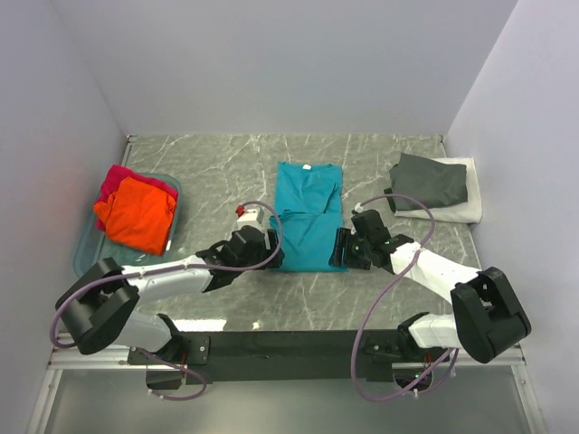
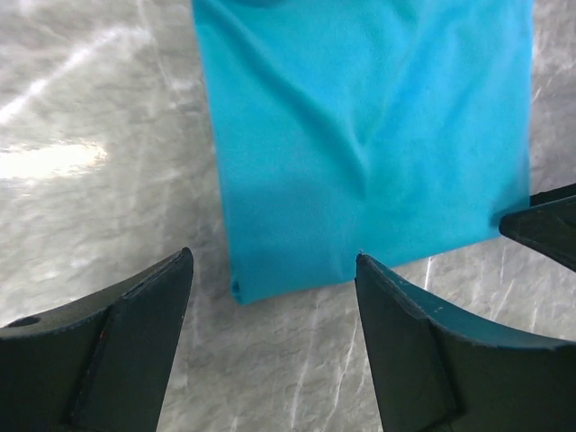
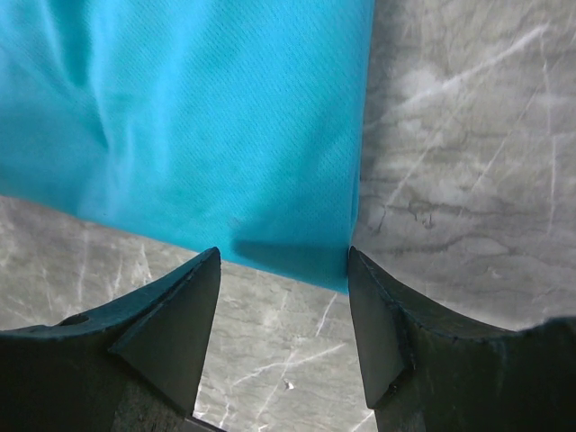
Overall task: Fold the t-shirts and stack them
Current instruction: Fold the tshirt
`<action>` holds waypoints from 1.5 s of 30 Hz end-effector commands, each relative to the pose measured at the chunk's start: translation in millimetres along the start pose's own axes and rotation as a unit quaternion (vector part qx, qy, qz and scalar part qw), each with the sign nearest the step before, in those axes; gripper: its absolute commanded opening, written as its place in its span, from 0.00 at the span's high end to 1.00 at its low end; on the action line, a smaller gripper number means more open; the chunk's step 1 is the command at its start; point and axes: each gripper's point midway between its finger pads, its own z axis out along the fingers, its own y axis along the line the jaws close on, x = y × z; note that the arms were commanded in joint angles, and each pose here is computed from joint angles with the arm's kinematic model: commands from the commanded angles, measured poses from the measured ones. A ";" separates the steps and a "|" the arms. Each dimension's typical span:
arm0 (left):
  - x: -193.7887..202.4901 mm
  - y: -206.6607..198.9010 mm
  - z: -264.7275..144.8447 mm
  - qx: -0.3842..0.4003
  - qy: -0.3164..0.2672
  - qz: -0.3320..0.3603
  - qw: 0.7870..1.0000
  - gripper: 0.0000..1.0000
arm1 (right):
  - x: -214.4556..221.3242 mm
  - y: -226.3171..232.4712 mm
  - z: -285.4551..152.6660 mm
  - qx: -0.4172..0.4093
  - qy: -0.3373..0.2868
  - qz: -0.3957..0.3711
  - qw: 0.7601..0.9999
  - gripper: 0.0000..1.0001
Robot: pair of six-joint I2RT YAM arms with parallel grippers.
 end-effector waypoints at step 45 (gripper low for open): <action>59.5 10.8 -2.1 0.011 0.113 0.005 0.994 0.99 | 41.8 8.9 -13.2 -0.006 0.049 -0.029 0.998 1.00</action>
